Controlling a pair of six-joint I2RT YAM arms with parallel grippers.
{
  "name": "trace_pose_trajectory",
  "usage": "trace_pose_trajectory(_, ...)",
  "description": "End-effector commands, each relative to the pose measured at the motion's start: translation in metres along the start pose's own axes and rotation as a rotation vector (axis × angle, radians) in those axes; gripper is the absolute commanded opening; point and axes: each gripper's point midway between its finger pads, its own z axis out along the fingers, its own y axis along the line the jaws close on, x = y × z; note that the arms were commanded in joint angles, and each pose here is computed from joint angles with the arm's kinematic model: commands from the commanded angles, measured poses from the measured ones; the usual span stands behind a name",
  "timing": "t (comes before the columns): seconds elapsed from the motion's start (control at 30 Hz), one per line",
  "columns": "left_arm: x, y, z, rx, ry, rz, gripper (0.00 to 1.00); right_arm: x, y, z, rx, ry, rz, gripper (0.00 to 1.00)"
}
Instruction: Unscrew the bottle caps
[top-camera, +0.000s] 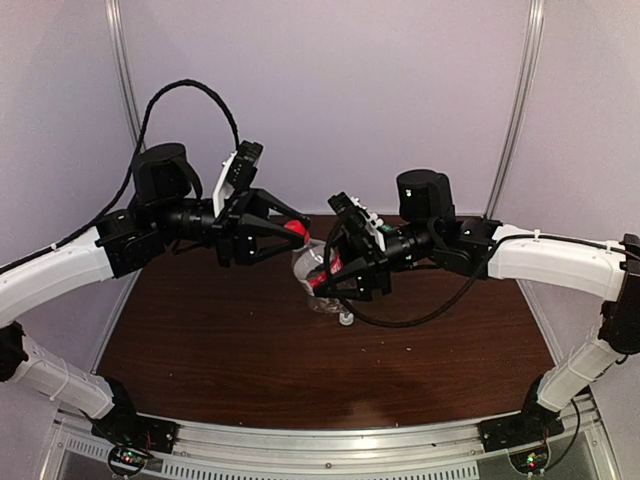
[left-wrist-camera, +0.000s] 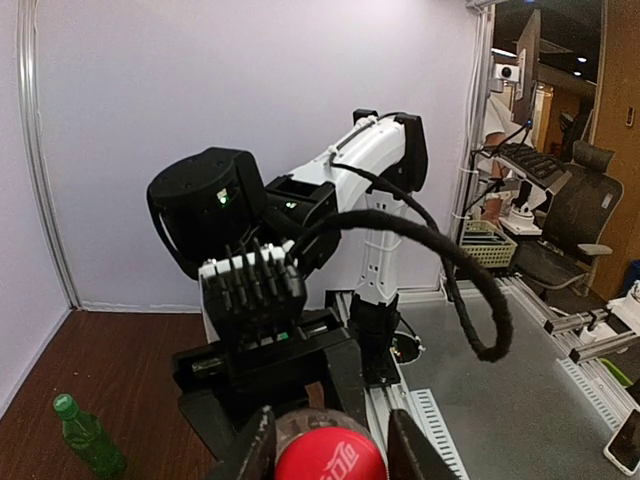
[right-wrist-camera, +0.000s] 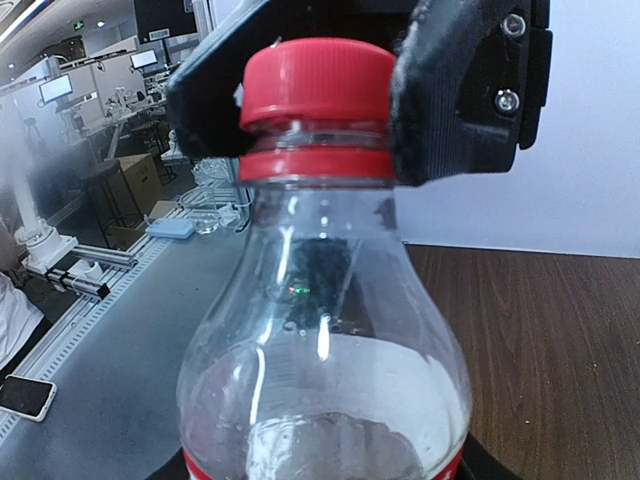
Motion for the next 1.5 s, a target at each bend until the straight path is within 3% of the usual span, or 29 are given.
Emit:
trace_pose_trajectory(0.0,-0.017,-0.004,-0.003,0.017,-0.049,0.046,0.34,-0.012,-0.002,-0.003,0.006,-0.022,-0.019,0.56)
trace_pose_trajectory(0.17,-0.022,0.005,-0.004,-0.04,-0.062,0.024,0.23,-0.009,-0.016,-0.008,0.098,-0.009,-0.017,0.54)
trace_pose_trajectory(0.5,-0.028,0.086,-0.024,-0.52,-0.164,-0.219,0.16,-0.011,-0.082,-0.04,0.586,-0.013,-0.031,0.53)
trace_pose_trajectory(0.77,-0.016,0.12,-0.026,-0.723,-0.151,-0.288,0.17,-0.012,-0.103,-0.055,0.884,-0.023,-0.128,0.52)
trace_pose_trajectory(1.07,-0.011,0.121,-0.022,-0.711,-0.135,-0.267,0.38,-0.004,-0.099,-0.049,0.885,0.003,-0.142,0.53)
trace_pose_trajectory(1.3,-0.016,0.103,-0.021,-0.637,-0.108,-0.203,0.64,-0.001,-0.074,-0.038,0.735,0.021,-0.174,0.54)
trace_pose_trajectory(1.47,-0.026,0.07,-0.022,-0.488,-0.097,-0.087,0.8,0.001,-0.053,-0.033,0.583,0.03,-0.168,0.54)
